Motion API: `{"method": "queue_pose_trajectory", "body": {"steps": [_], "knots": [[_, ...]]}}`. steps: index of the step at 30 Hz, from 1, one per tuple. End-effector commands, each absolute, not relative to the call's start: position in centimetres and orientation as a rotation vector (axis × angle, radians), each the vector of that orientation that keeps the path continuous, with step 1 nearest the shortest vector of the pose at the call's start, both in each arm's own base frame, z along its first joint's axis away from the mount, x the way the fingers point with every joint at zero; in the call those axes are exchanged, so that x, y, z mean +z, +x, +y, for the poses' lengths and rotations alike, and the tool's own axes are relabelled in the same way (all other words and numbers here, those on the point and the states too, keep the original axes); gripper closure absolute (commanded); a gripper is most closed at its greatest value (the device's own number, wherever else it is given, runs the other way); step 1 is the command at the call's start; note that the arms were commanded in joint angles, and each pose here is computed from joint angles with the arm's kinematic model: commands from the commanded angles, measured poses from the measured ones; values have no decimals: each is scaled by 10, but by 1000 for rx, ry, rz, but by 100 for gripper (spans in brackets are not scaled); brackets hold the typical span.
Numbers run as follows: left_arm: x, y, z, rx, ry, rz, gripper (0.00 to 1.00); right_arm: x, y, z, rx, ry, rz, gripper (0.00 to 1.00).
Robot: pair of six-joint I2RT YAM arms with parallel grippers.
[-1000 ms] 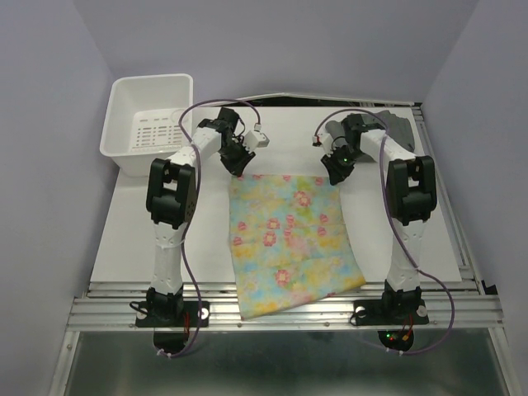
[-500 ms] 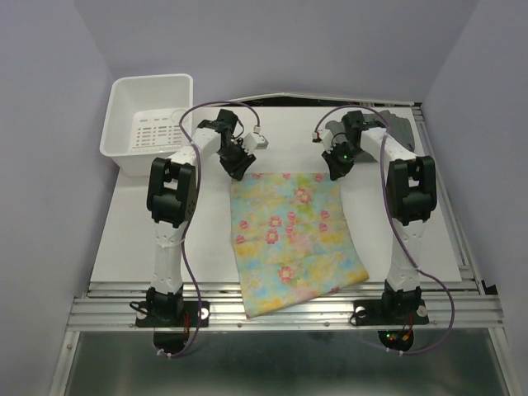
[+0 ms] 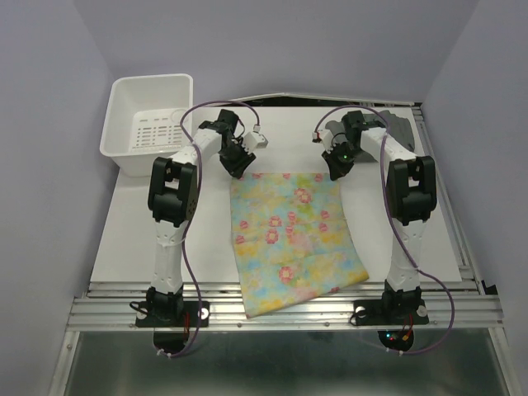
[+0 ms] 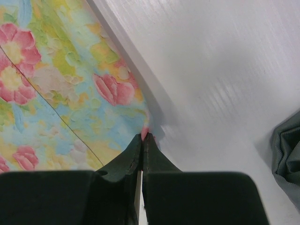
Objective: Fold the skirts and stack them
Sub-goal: Flatten the skirt out
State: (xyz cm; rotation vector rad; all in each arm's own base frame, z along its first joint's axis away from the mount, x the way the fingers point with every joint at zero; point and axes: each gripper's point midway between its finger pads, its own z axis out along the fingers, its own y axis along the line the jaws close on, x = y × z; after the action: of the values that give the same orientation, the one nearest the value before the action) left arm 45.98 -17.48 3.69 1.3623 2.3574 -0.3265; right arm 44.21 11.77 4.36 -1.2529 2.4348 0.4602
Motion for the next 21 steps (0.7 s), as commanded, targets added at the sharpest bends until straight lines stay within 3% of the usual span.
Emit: {"method": "queue_pose_trajectory", "body": {"steps": [1, 4, 7, 13, 17, 18, 21], "knots": [[53, 475, -173, -282, 1338, 2310, 48, 52, 454, 122, 447, -1265, 2385, 99], [51, 474, -173, -283, 1353, 2304, 49, 51, 454, 122, 450, -1264, 2390, 99], [47, 465, -176, -342, 1394, 2307, 62, 52, 456, 122, 444, -1258, 2389, 99], [47, 445, -180, -441, 1450, 2310, 69, 57, 459, 122, 432, -1247, 2382, 99], [59, 450, -180, -434, 1437, 2294, 90, 69, 467, 122, 402, -1217, 2367, 99], [66, 454, -179, -417, 1405, 2296, 100, 76, 472, 122, 386, -1210, 2351, 99], [109, 486, -168, -298, 1274, 2248, 100, 104, 490, 116, 323, -1140, 2311, 99]]}}
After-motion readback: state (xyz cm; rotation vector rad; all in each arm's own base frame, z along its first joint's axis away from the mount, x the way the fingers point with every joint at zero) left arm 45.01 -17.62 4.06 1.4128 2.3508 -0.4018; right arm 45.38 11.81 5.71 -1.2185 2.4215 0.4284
